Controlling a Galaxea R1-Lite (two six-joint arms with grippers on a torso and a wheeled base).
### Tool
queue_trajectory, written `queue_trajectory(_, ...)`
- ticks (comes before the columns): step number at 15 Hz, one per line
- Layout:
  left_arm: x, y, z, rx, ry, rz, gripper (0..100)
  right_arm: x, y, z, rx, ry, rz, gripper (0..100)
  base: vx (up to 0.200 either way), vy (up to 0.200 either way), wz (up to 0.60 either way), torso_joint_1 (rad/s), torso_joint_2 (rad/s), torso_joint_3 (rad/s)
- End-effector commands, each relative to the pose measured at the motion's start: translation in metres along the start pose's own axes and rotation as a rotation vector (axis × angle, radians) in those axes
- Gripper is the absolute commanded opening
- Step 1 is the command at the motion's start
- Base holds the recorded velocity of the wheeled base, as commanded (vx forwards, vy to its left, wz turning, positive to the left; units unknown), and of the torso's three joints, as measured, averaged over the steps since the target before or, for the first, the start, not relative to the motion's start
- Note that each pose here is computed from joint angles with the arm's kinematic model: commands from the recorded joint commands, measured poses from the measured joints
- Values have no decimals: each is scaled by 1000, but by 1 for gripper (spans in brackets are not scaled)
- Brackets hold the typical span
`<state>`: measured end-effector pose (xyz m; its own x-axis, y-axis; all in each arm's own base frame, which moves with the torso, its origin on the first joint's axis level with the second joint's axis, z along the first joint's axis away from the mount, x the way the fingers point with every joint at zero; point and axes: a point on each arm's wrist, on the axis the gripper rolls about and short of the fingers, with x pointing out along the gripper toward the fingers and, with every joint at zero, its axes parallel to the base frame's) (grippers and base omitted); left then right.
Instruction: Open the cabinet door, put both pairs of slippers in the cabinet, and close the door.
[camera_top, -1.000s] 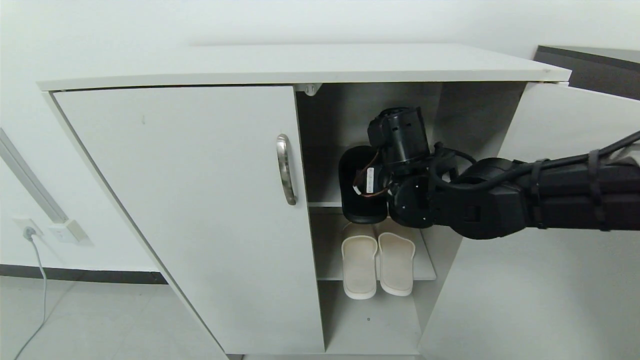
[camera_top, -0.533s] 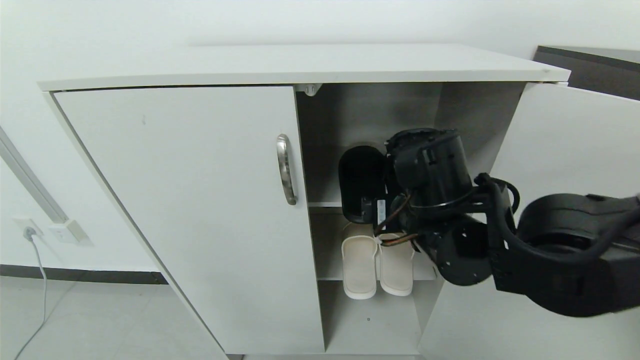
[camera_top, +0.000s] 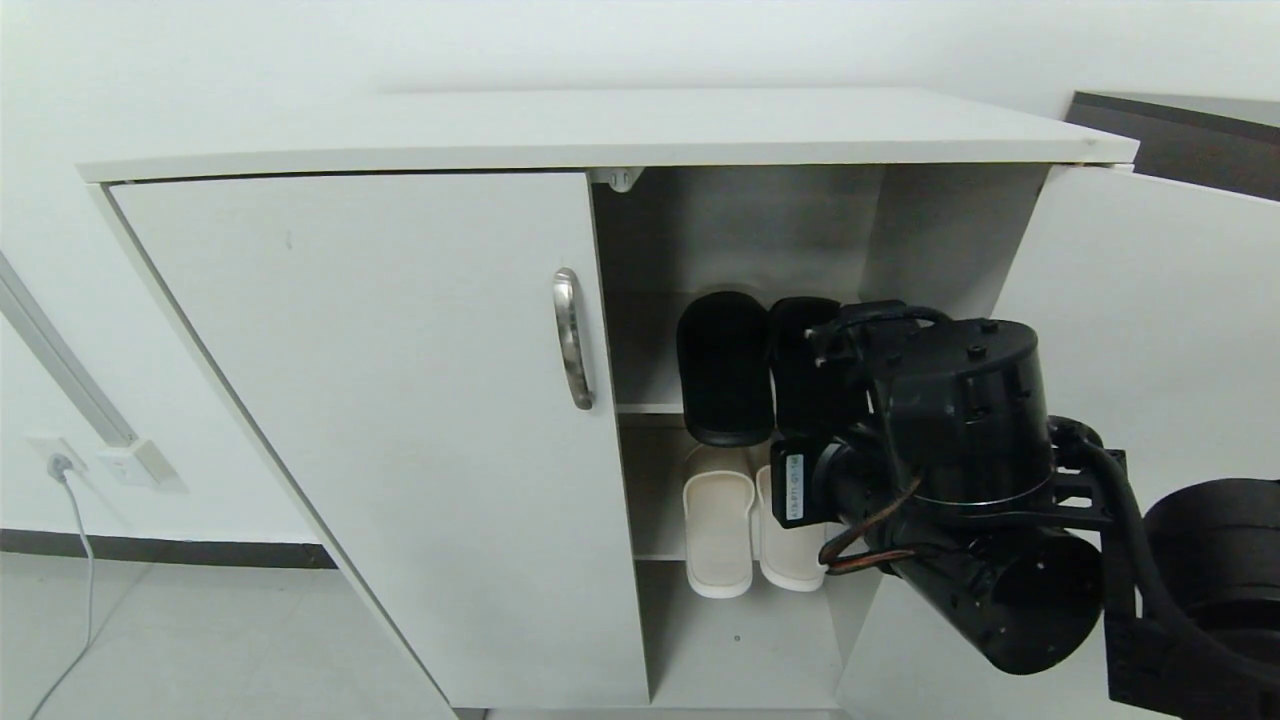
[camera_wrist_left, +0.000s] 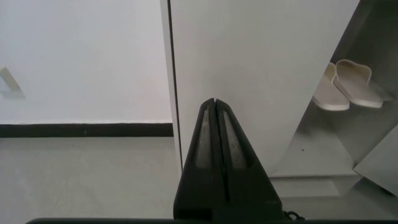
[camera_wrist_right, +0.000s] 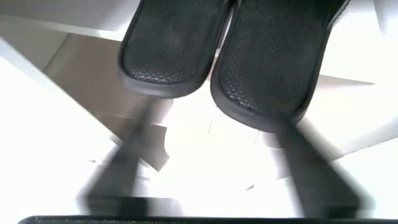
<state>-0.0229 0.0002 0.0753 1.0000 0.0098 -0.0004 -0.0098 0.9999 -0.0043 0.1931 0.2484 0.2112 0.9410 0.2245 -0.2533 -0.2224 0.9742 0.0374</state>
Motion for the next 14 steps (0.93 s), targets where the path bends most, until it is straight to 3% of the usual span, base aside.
queue_trajectory(1, 0, 0, 0, 0, 1, 1, 0, 0, 0, -3, -7, 7, 1, 0, 0, 0, 0, 0, 0, 0)
queue_trajectory(12, 0, 0, 0, 0, 1, 1, 0, 5, 9, -13, -22, 17, 11, 0, 0, 0, 0, 0, 0, 0)
queue_trajectory(14, 0, 0, 0, 0, 1, 1, 0, 5, 9, -15, -26, 22, 10, 0, -200, 0, 0, 0, 2, 5)
